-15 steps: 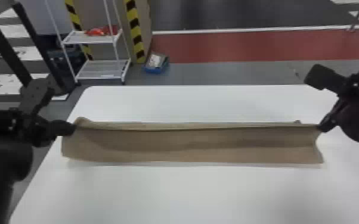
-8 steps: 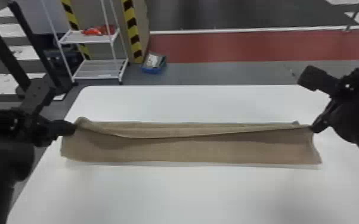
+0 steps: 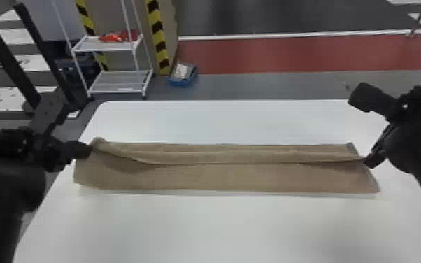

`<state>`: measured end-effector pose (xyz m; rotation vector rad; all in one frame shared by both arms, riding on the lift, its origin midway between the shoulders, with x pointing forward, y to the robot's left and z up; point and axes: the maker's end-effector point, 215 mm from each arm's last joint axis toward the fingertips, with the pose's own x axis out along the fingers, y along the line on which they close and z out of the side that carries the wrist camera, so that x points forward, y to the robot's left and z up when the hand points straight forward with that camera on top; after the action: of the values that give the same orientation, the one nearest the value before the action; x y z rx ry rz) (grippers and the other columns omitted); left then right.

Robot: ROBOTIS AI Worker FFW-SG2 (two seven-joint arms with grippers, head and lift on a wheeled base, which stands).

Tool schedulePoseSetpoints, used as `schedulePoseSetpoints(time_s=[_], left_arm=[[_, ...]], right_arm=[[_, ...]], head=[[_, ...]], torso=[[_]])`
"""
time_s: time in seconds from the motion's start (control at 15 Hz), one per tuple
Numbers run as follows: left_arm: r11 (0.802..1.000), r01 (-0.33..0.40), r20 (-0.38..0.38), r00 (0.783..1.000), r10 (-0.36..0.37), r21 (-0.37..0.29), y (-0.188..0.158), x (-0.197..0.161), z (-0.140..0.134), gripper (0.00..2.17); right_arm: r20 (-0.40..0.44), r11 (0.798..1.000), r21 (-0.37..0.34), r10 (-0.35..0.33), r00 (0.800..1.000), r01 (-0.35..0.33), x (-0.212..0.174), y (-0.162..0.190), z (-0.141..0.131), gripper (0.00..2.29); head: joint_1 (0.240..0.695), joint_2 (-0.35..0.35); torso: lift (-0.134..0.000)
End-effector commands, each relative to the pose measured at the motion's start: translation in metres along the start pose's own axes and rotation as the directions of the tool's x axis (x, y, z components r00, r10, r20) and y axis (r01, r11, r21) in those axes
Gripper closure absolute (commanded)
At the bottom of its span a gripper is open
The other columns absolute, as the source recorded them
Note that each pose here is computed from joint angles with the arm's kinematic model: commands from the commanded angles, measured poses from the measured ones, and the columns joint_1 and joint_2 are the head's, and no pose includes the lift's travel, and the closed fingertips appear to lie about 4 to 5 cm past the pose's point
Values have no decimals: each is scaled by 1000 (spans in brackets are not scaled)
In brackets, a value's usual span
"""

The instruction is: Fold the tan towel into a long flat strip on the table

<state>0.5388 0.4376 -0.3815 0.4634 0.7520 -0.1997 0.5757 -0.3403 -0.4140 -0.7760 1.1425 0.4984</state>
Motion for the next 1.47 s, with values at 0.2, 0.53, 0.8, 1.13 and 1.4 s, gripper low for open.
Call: schedulePoseSetpoints(time_s=[0.2,0.53,0.8,1.13,1.4], left_arm=[[1000,-3,0,1000,3,0,0,1,0,1696],[1000,-6,7,1000,6,-4,1,1,0,1696],[998,-63,21,998,64,-29,6,4,-2,876],[991,-119,38,992,121,-63,3,10,0,26],[984,-160,54,985,164,-77,2,16,-1,29]], right_arm=[[-41,992,89,-85,996,88,1,-11,-13,49],[-63,972,175,-150,987,159,-2,-24,-23,53],[-25,962,217,-162,987,163,-13,-26,-27,60],[-28,962,221,-157,987,159,-10,-22,-41,66],[10,930,294,-232,973,219,-26,-45,-73,66]], head=[[695,94],[695,67],[695,68],[695,63],[695,53]], torso=[[-123],[-123],[-123],[-123],[-123]])
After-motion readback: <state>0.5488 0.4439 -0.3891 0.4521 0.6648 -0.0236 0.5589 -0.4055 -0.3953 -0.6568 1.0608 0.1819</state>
